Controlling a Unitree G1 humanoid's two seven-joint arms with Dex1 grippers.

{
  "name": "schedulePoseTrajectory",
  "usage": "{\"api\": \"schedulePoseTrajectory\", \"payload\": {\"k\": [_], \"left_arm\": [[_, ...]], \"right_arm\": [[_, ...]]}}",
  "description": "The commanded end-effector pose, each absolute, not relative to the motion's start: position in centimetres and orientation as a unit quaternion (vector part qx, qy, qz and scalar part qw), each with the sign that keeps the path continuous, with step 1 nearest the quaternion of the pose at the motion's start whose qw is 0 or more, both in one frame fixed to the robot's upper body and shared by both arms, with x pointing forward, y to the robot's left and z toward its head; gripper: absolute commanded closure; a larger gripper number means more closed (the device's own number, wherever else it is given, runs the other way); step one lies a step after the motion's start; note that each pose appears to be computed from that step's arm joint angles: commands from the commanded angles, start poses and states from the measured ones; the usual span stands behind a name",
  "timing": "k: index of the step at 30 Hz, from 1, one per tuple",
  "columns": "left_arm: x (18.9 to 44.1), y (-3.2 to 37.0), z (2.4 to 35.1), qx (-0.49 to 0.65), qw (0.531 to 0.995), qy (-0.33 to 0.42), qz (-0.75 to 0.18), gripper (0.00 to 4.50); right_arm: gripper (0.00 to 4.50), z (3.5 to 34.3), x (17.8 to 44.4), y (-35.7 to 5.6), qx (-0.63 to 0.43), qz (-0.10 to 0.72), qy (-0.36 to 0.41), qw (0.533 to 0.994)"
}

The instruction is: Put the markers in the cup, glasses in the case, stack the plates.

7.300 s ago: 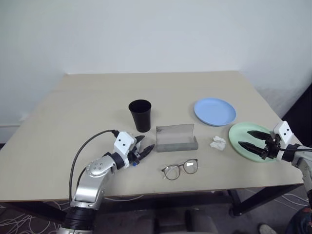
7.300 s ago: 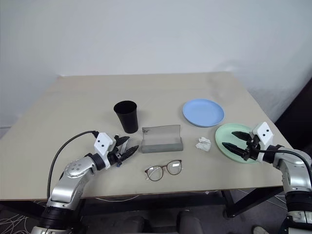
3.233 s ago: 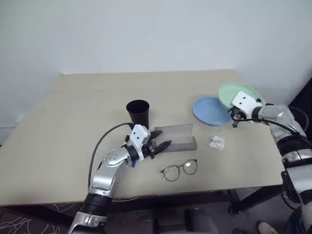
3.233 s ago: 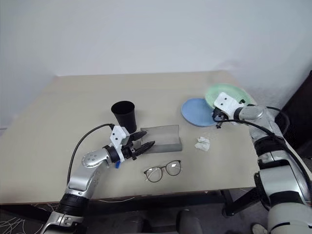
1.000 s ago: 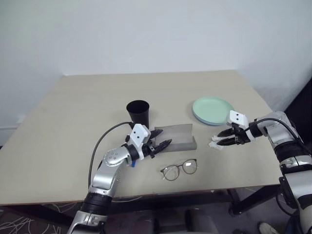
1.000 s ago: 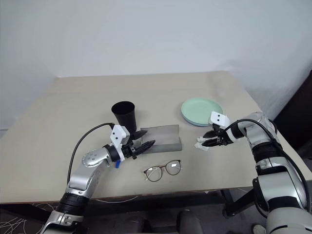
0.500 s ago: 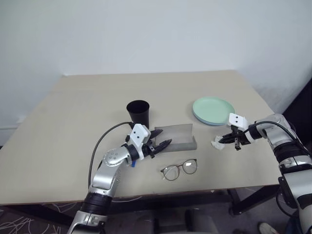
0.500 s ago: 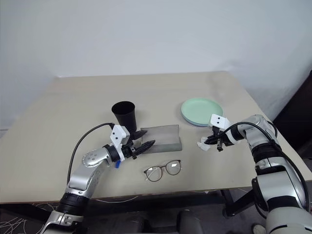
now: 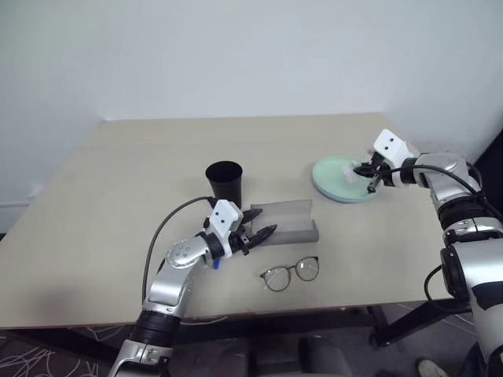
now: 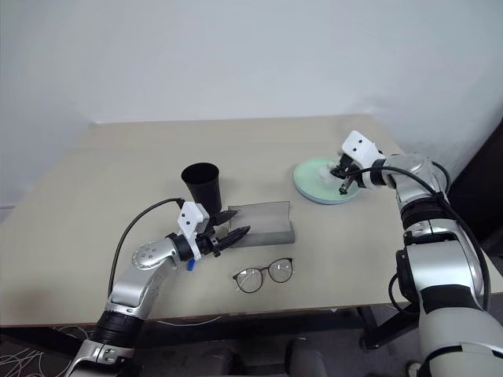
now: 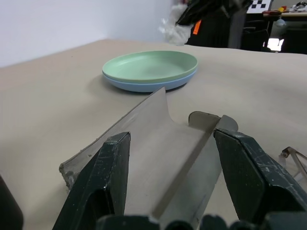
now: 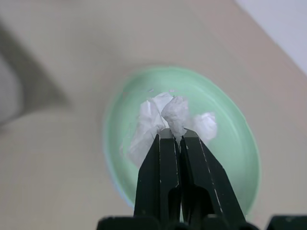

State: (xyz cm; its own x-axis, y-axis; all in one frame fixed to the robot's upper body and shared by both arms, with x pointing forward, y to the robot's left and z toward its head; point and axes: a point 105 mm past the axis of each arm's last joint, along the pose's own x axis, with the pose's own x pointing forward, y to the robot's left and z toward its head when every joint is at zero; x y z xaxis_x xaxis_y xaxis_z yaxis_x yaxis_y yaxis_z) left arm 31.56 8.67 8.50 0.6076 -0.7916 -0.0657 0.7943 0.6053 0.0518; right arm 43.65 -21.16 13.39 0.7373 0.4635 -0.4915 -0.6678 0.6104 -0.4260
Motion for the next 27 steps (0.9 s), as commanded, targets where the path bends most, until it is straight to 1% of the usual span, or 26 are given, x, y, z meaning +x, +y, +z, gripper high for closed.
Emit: {"api": "schedulePoseTrajectory", "payload": {"k": [1,5,6,8,9,15,18,21,22,25,27], "left_arm": [[31.9,8.4,10.1,0.047,0.894,-0.012,-0.445,1.6],[31.8,8.7,10.1,0.049,0.896,-0.013,-0.44,1.6],[31.8,8.8,10.1,0.049,0.897,-0.012,-0.439,1.6],[31.7,9.0,10.1,0.05,0.898,-0.011,-0.437,1.6],[31.7,9.0,10.1,0.05,0.898,-0.011,-0.436,1.6],[31.7,9.1,10.1,0.051,0.899,-0.011,-0.434,1.6],[31.7,9.2,10.2,0.052,0.9,-0.011,-0.433,1.6],[31.7,9.2,10.1,0.052,0.9,-0.011,-0.432,1.6],[31.7,9.3,10.1,0.052,0.901,-0.01,-0.431,1.6],[31.7,9.4,10.0,0.052,0.901,-0.009,-0.43,1.6],[31.7,9.4,9.9,0.052,0.902,-0.007,-0.429,1.6]], "right_arm": [[4.46,14.5,44.8,-20.9,-0.31,0.283,0.147,0.895],[4.46,13.5,44.9,-20.7,-0.308,0.274,0.158,0.898],[4.09,13.4,44.9,-20.6,-0.306,0.273,0.159,0.898],[3.61,13.3,44.9,-20.5,-0.303,0.272,0.161,0.899],[3.29,13.2,44.9,-20.5,-0.303,0.272,0.161,0.899],[1.14,13.1,44.9,-20.6,-0.304,0.268,0.162,0.9],[0.17,14.0,45.1,-20.4,-0.298,0.271,0.142,0.904],[0.17,15.3,45.0,-19.8,-0.282,0.293,0.113,0.907],[0.17,15.7,44.8,-19.4,-0.277,0.314,0.103,0.902],[0.17,16.4,43.8,-18.5,-0.271,0.374,0.079,0.884],[0.17,16.5,42.6,-18.0,-0.274,0.43,0.071,0.857]]}}
